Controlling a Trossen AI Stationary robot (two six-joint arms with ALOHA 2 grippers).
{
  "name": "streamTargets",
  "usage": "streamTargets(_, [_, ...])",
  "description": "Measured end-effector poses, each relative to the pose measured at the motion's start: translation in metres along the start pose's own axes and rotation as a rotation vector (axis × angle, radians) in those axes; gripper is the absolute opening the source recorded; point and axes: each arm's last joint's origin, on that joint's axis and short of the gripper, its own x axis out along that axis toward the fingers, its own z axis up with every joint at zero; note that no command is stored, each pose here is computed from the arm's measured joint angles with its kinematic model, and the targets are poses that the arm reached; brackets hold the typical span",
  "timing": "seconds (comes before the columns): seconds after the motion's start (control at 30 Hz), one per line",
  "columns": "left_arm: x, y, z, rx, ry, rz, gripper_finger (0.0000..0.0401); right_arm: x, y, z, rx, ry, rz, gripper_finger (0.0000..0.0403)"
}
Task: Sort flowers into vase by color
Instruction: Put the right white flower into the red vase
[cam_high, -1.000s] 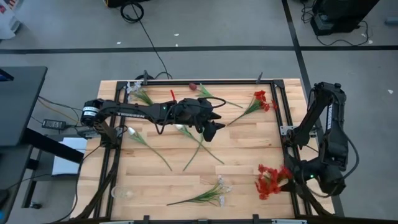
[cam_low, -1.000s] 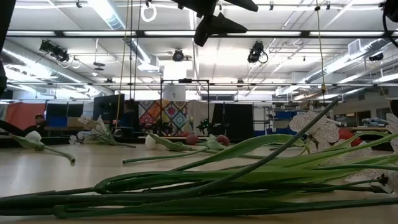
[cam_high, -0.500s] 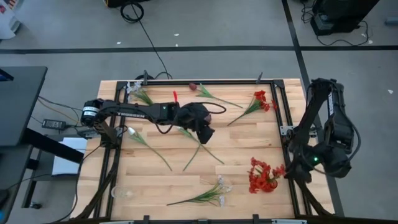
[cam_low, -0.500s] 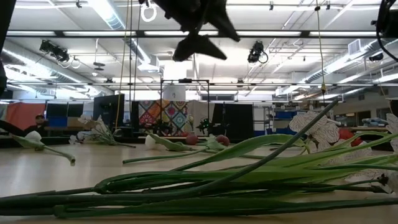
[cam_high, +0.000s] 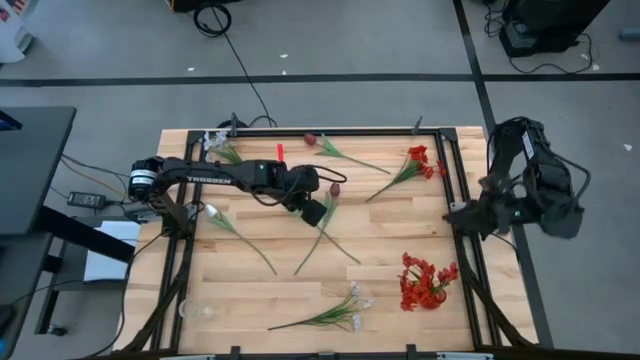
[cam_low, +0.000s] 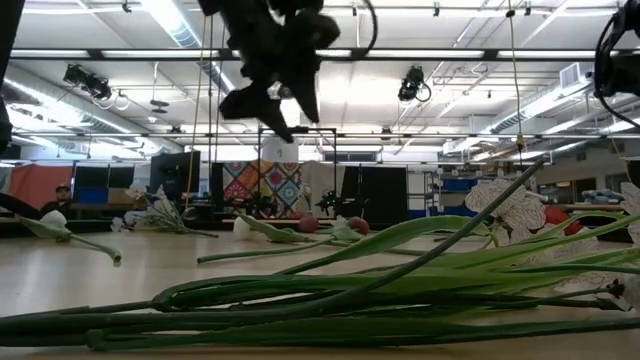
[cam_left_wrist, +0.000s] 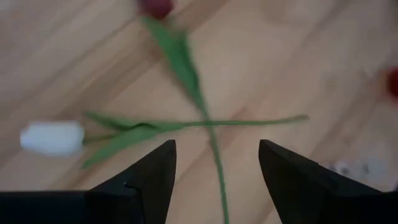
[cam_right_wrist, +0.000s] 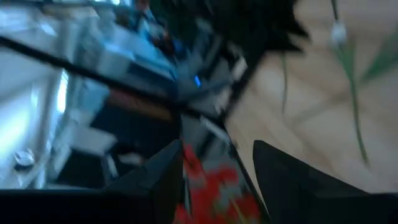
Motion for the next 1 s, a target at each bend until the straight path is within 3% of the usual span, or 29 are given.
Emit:
streamTargets(0.07, [0.014,0.011,-0.006,-0.116,0.001,0.028,0.0226,-0.001,0.002,0.007,-0.019,-0.056,0.017,0.0201])
streamTargets(0.17, [0.038,0.027,-0.018,-0.387,-0.050,0.031,0.0217,-0.002,0.002,0.014,-0.052,-0.112,0.016,0.0201])
streamTargets(0.33, [0.064,0.039,-0.037,-0.675,-0.127,-0.075,0.0216,-0.001,0.000,0.020,-0.055,-0.127,0.003,0.0201])
streamTargets(0.4, [0.069,0.040,-0.043,-0.740,-0.159,-0.089,0.0215,-0.001,-0.001,0.021,-0.056,-0.117,-0.001,0.0201])
streamTargets(0.6, [0.072,0.044,-0.055,-0.874,-0.211,0.004,0.0215,-0.001,-0.002,0.023,-0.065,-0.077,-0.002,0.0201])
streamTargets(1.0, [0.098,0.061,-0.049,-0.981,-0.209,0.108,0.0180,0.000,-0.002,0.020,-0.115,0.038,0.013,0.0201])
